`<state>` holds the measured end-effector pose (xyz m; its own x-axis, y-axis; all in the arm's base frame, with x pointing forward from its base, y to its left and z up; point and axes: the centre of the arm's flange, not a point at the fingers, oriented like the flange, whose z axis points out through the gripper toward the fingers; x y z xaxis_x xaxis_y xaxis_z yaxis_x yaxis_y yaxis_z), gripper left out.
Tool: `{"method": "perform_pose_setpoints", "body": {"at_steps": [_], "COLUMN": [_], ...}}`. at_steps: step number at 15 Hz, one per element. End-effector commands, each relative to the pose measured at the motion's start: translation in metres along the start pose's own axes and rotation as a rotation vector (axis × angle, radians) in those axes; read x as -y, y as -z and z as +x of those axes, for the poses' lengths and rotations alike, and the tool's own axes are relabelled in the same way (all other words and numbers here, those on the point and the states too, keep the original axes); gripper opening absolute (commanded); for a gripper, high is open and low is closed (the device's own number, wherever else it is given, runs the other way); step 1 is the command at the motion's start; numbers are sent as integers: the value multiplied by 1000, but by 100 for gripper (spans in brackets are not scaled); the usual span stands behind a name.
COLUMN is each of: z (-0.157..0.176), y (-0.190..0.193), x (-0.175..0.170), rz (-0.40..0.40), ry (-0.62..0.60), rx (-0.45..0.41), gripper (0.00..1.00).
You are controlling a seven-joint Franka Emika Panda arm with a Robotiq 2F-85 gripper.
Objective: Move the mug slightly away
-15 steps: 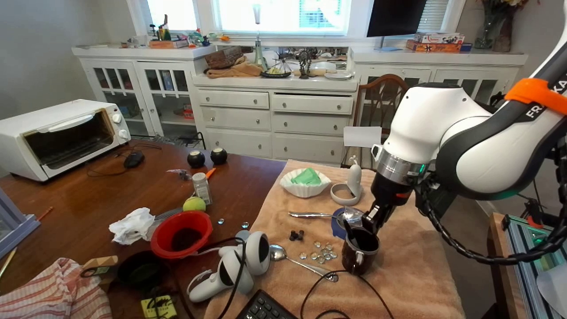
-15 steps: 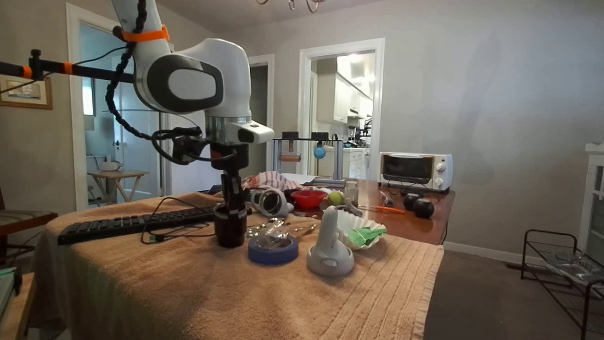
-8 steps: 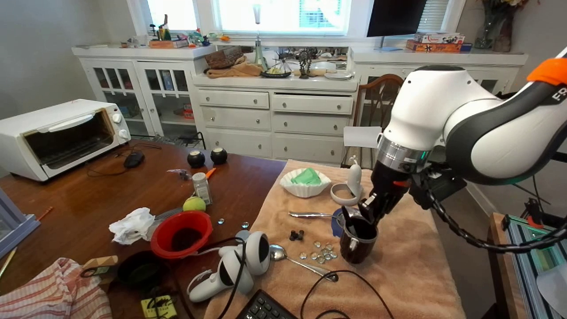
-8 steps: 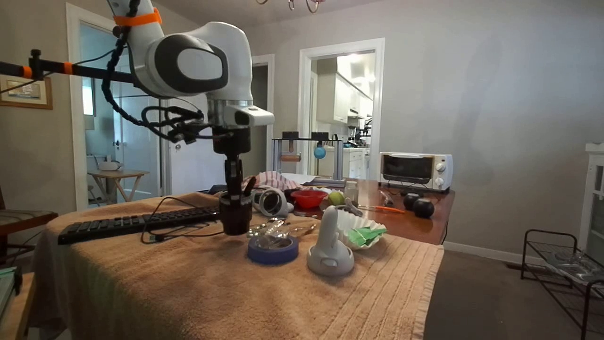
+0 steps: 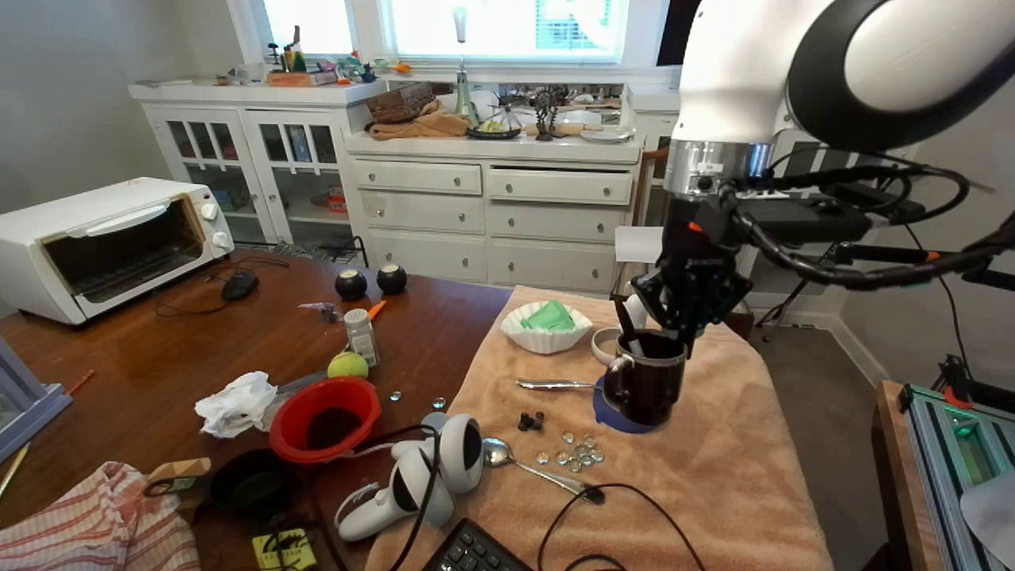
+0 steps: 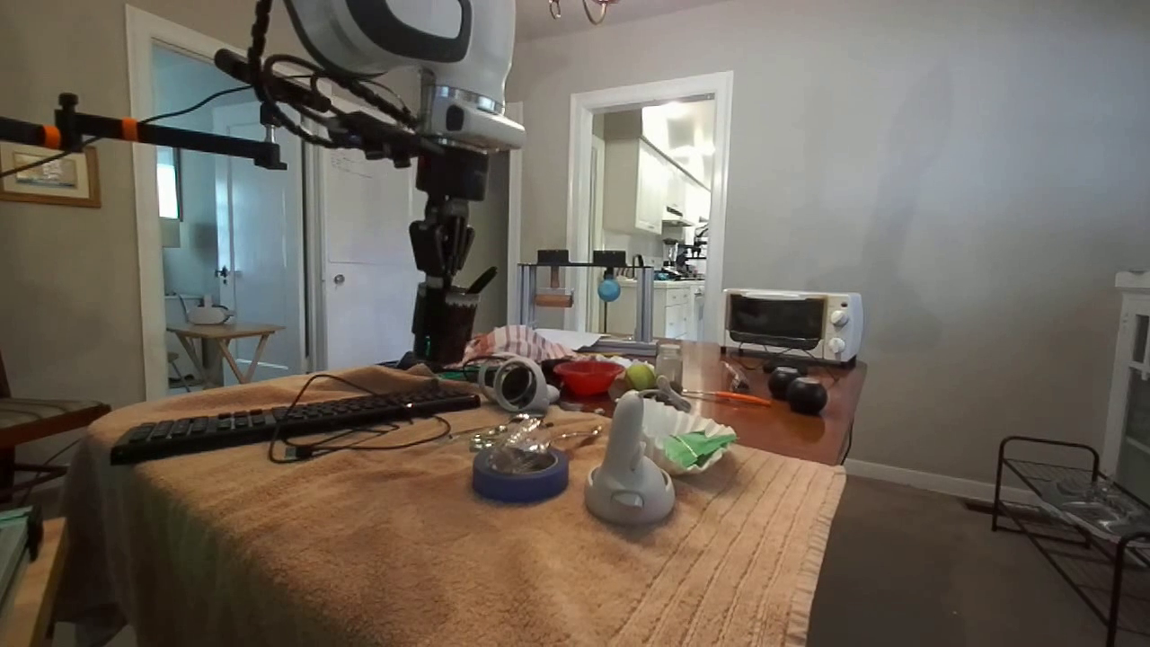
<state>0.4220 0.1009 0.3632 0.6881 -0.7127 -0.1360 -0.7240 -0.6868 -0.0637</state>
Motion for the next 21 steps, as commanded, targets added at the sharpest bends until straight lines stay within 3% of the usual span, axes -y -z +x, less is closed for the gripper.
{"method": "perform_pose_setpoints", "body": {"at_steps": [1,3,4,8,10,15,21], "z": [14,26,15,25,24,51,98], "y": [23,29,25,29,25,3,-31], "x": [18,22,12,14,15,58,75], "rz": [57,135,77,108,106,214,159], "ry": [-183,-260,-181,-234,-240,-467,-709], "rx": [49,46,32,40,20,-122,-235], "gripper": [2,2,7,7,2,2,2]}}
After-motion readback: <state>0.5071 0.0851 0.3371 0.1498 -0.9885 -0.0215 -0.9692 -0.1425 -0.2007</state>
